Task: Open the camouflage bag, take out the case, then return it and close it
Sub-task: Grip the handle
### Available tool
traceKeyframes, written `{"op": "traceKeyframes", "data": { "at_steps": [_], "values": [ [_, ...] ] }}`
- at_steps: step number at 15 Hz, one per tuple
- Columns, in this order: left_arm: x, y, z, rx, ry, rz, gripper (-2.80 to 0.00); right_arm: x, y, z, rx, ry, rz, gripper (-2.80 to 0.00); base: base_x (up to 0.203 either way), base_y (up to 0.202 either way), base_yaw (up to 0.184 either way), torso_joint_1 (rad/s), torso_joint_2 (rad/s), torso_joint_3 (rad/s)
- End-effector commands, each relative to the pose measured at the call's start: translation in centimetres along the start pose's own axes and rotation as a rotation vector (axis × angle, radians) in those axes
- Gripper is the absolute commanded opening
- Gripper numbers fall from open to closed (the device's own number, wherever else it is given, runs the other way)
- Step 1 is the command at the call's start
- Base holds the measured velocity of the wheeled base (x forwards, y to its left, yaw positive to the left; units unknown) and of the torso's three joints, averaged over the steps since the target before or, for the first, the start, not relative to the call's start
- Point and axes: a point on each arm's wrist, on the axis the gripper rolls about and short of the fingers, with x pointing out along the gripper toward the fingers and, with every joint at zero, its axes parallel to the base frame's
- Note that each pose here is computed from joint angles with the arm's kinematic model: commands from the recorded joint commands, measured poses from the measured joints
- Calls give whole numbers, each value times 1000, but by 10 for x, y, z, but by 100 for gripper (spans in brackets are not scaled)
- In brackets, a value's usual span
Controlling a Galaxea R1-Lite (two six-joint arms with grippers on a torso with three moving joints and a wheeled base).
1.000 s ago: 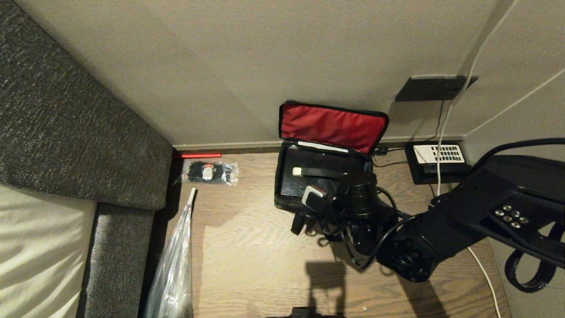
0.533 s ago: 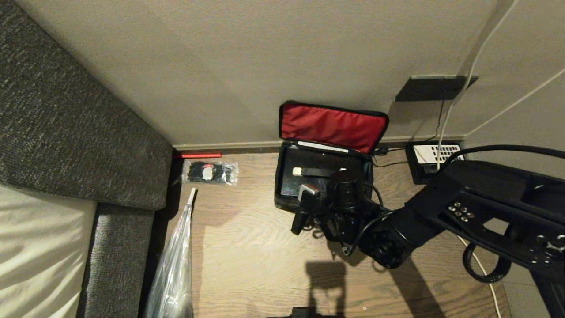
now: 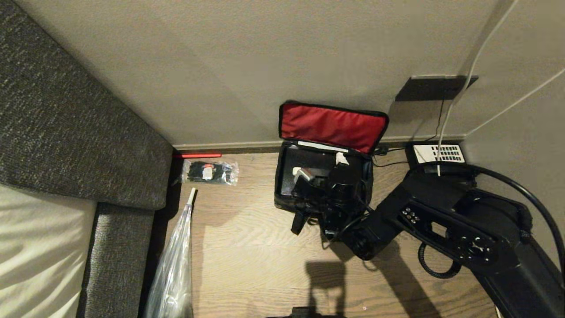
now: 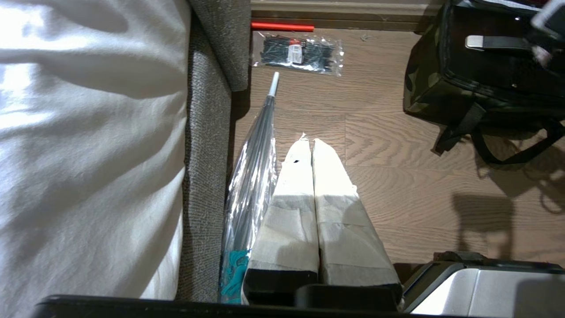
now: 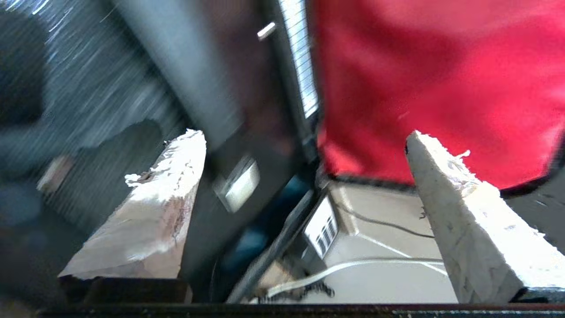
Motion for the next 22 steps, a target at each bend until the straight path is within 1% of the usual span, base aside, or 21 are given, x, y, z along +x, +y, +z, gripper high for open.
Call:
{"op": "traceKeyframes", "data": {
  "at_steps": [1, 4, 6, 7, 10, 12, 13, 14, 16, 18, 20, 22],
  "values": [
    [0, 0, -1, 0, 1, 1, -280, 7, 25, -5, -9, 3, -25, 0, 0, 0, 0, 0, 0, 0],
    [0, 0, -1, 0, 1, 1, -280, 11, 38, -6, -26, 0, -19, 0, 0, 0, 0, 0, 0, 0],
    [0, 0, -1, 0, 1, 1, -280, 14, 47, -6, -78, 0, -20, 0, 0, 0, 0, 0, 0, 0],
    [0, 0, -1, -1, 1, 1, -280, 14, 49, -7, -86, 2, -19, 0, 0, 0, 0, 0, 0, 0],
    [0, 0, -1, 0, 1, 1, -280, 21, 57, -2, -69, -35, -35, 0, 0, 0, 0, 0, 0, 0],
    [0, 0, -1, 0, 1, 1, -280, 22, 57, -2, -76, -47, -33, 0, 0, 0, 0, 0, 0, 0],
    [0, 0, -1, 0, 1, 1, -280, 24, 53, 0, -84, -54, -52, 0, 0, 0, 0, 0, 0, 0],
    [0, 0, -1, 0, 1, 1, -280, 28, 50, -2, -105, -50, -70, 0, 0, 0, 0, 0, 0, 0],
    [0, 0, -1, 0, 1, 1, -280, 37, 45, -5, -117, -59, -105, 0, 0, 0, 0, 0, 0, 0],
    [0, 0, -1, 0, 1, 1, -280, 48, 41, -10, -142, -142, -126, 0, 0, 0, 0, 0, 0, 0],
    [0, 0, -1, 0, 1, 1, -280, 49, 39, -13, -139, -164, -129, 0, 0, 0, 0, 0, 0, 0],
    [0, 0, -1, 0, 1, 1, -280, 51, 38, -16, -133, -161, -135, 0, 0, 0, 0, 0, 0, 0]
  ]
}}
